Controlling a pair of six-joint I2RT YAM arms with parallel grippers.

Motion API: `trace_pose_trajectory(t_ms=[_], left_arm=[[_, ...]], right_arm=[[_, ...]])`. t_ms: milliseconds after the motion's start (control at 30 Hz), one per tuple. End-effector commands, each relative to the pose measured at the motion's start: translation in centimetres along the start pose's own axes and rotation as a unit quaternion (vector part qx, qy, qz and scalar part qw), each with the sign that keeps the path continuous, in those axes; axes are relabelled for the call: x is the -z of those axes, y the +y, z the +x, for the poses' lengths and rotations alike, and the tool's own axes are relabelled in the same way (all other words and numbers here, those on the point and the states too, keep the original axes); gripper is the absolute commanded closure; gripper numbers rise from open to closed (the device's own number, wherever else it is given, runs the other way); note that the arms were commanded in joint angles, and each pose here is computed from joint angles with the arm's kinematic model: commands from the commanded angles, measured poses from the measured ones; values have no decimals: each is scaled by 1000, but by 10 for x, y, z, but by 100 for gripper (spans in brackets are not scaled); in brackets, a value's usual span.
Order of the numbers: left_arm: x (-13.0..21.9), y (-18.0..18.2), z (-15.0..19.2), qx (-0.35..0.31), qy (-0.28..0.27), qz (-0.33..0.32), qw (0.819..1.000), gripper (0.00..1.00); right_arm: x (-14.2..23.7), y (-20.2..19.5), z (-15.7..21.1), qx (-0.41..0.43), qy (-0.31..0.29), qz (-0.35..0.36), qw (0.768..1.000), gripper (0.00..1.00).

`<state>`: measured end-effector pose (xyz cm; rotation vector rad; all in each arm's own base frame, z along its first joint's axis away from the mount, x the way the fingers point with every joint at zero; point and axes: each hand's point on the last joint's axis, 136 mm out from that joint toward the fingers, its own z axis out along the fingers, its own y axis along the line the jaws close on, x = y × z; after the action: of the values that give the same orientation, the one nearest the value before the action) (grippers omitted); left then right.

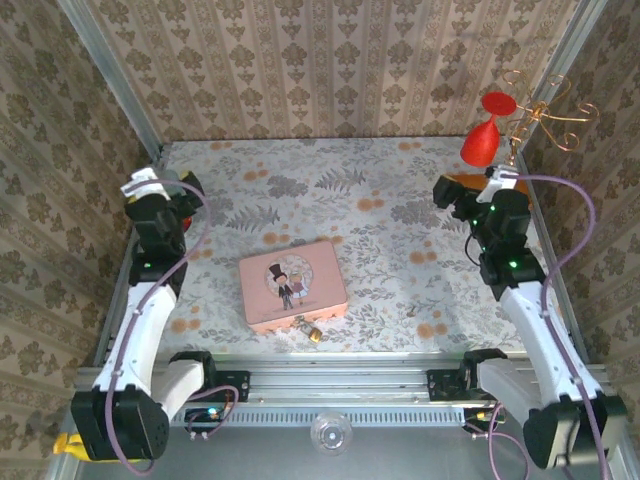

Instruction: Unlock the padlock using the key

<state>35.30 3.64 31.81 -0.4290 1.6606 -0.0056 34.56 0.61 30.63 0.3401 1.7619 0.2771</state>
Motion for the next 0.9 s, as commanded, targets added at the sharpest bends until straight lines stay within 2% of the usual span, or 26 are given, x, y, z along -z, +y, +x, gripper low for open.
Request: trace_pose_trajectory(t_ms=[0, 67, 167, 200, 300, 400, 567, 700, 867], left_arm=[[23, 8, 32, 104, 106, 5, 989, 0], [38, -6, 43, 140, 135, 73, 978, 0], [54, -27, 44, 174, 105, 187, 961, 0], [57, -32, 50, 181, 115, 210, 954, 0], [66, -52, 75, 167, 197, 261, 930, 0], [80, -72, 100, 110, 252, 278, 920, 0], [119, -112, 132, -40, 277, 302, 911, 0], [145, -146, 153, -102, 288, 339, 890, 0], [168, -177, 177, -154, 270, 372, 875, 0]], right_arm=[[25, -18, 34, -99, 72, 42, 992, 0], [34, -8, 39, -104, 80, 8, 991, 0], [43, 1, 50, -113, 112, -17, 987, 0], [46, 4, 54, -115, 124, -22, 985, 0], [53, 6, 68, -124, 164, -24, 978, 0], [61, 2, 90, -126, 219, -2, 967, 1], [73, 10, 123, -127, 277, 8, 952, 4], [86, 16, 147, -119, 299, 20, 947, 5], [102, 6, 187, -124, 336, 61, 932, 10]])
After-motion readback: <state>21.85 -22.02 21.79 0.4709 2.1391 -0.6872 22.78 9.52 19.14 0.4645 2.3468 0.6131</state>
